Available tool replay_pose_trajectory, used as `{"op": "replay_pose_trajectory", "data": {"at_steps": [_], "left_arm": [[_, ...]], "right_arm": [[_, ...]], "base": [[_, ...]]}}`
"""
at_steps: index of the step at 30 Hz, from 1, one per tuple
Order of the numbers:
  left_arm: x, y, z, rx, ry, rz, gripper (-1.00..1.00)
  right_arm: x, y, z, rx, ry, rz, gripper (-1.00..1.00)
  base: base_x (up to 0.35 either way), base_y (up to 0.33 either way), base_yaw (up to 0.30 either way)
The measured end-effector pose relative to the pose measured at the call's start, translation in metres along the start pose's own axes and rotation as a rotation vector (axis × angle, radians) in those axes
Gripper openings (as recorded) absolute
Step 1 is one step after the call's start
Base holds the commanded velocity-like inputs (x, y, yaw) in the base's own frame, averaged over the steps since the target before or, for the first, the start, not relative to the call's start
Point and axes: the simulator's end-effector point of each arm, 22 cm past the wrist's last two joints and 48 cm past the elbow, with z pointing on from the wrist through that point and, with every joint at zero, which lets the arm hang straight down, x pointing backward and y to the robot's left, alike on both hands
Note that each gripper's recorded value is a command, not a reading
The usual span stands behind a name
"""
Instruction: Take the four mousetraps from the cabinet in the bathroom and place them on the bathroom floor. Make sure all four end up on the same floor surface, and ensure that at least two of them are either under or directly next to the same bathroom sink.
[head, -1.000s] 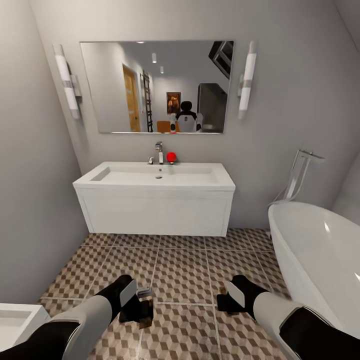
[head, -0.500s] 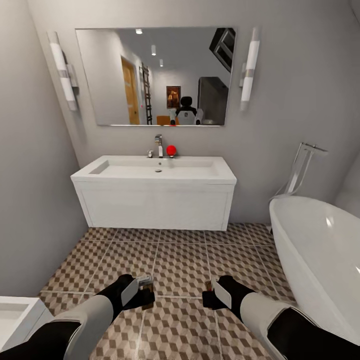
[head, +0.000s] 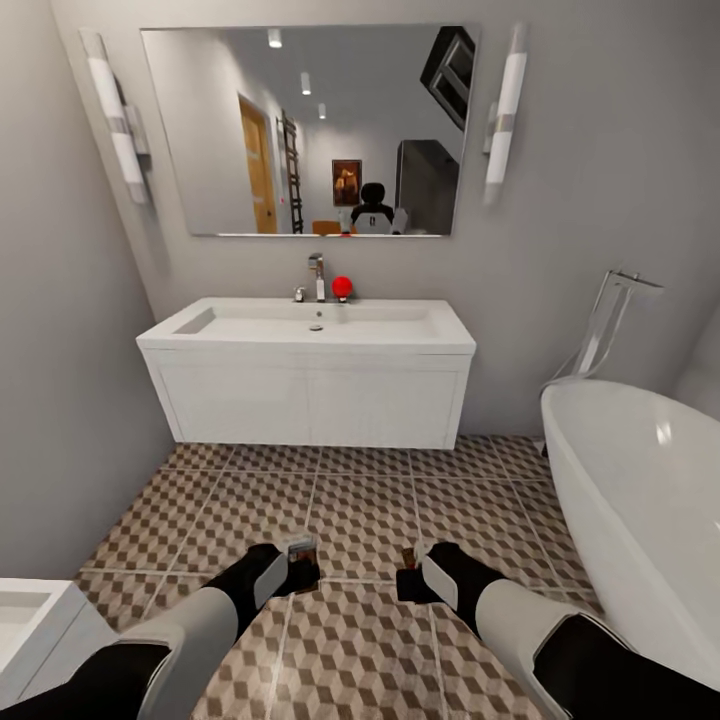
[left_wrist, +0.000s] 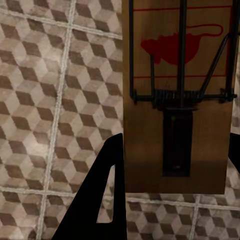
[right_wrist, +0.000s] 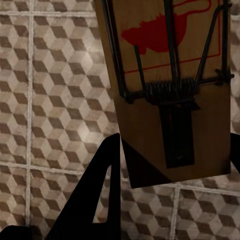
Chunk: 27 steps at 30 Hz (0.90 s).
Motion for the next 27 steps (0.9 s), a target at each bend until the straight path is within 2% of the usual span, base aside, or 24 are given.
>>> {"op": "replay_pose_trajectory", "data": {"at_steps": [3,4,7,11,15,27], "left_arm": [[0.000,-0.012,0.006,0.043,-0.020,0.026,-1.00],[-0.005,-0.015,0.008,0.057,-0.043,0.042,-1.00],[-0.011,-0.017,0.013,0.068,-0.083,0.085,-1.00],[-0.009,-0.018,0.022,0.069,-0.097,0.122,-1.00],[-0.003,-0.024,0.031,0.078,-0.098,0.141,-1.00],[0.015,-0.017,0.059,0.075,-0.088,0.145,-1.00]], "right_arm": [[-0.009,-0.001,0.006,0.000,-0.047,0.004,-1.00],[-0.010,-0.001,0.008,-0.001,-0.058,0.006,-1.00],[-0.011,-0.002,0.015,-0.001,-0.074,0.009,-1.00],[-0.013,-0.004,0.023,0.000,-0.094,0.010,-1.00],[-0.039,-0.004,0.023,-0.001,-0.157,0.009,-1.00],[-0.041,-0.005,0.048,-0.004,-0.194,0.012,-1.00]], "base": [[0.000,0.000,0.000],[0.000,0.000,0.000],[0.000,0.000,0.000],[0.000,0.000,0.000],[0.000,0.000,0.000],[0.000,0.000,0.000]]}}
